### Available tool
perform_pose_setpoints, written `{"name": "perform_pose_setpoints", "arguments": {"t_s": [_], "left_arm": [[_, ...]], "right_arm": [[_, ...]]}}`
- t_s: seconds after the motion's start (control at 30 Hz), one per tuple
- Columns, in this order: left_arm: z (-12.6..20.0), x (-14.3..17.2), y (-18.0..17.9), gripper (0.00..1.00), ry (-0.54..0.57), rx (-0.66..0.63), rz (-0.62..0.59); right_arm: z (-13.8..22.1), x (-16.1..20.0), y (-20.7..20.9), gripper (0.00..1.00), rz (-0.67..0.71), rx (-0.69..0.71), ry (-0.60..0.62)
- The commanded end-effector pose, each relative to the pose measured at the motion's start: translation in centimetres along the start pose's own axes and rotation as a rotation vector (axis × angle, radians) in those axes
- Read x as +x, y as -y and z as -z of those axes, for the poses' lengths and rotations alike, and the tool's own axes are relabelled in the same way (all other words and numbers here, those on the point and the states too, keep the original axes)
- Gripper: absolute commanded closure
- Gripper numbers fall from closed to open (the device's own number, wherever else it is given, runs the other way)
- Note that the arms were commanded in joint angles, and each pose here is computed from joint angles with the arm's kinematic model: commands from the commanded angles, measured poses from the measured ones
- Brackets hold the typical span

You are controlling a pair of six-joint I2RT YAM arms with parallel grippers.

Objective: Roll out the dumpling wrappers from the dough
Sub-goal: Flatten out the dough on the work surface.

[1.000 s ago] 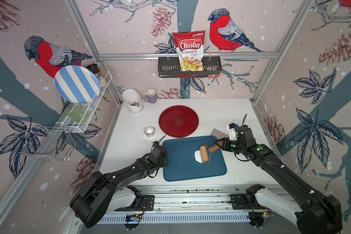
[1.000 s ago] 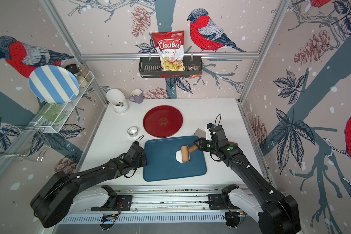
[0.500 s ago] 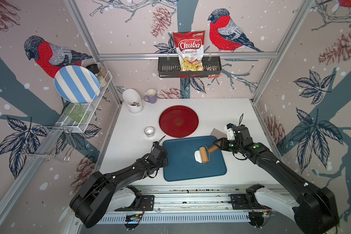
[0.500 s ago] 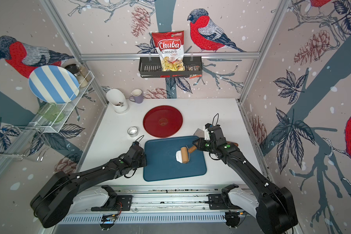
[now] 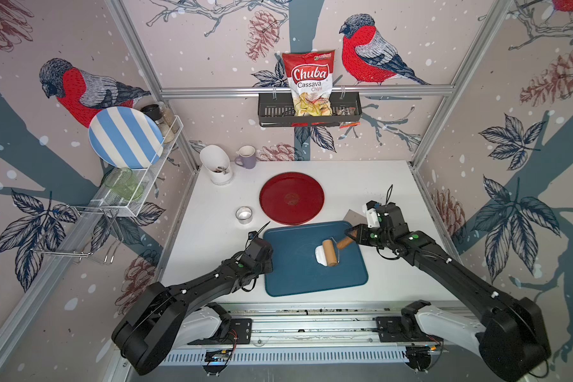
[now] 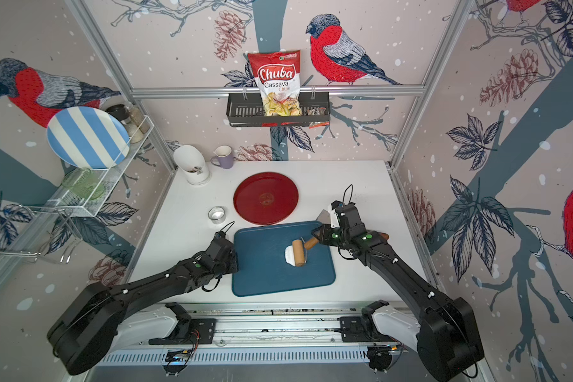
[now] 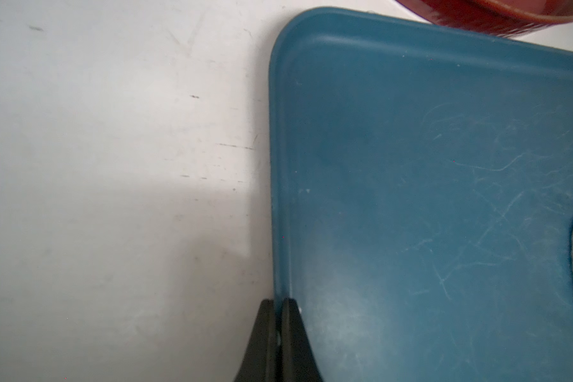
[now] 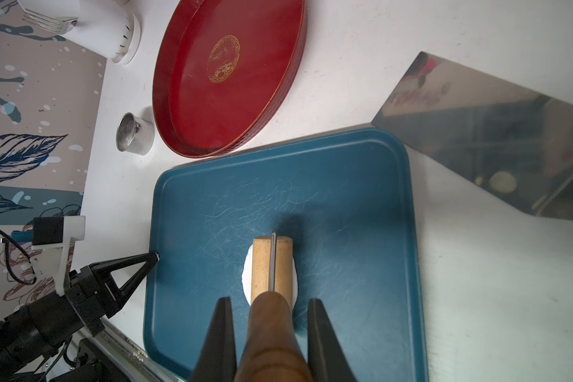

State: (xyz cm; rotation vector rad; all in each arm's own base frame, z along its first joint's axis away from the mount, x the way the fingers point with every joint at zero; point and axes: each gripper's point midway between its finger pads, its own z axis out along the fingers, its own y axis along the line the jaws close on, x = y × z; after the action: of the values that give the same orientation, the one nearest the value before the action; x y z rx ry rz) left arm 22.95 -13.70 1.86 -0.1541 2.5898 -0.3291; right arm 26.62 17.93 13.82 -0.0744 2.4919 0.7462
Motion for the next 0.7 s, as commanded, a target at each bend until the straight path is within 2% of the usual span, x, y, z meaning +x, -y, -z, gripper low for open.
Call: {"name": "perform_pose_setpoints", "arguments": {"t_s": [0.0, 0.27, 0.67], "left_arm": [[-0.1, 0.0, 0.1, 1.00, -0.010, -0.003, -0.031], [-0.1, -0.3, 0.2, 1.00, -0.001, -0.008, -0.058], [-0.5, 0.0, 0.3, 1.00, -0.023, -0.008, -0.071]], "right_arm": [[0.1, 1.1, 0.9, 1.00, -0.021, 0.039, -0.051], [1.8, -0.4, 0.4, 1.00, -0.045, 0.014, 0.008], [0.6, 0.1, -0.2, 1.00, -0.039, -0.029, -0.011]]}}
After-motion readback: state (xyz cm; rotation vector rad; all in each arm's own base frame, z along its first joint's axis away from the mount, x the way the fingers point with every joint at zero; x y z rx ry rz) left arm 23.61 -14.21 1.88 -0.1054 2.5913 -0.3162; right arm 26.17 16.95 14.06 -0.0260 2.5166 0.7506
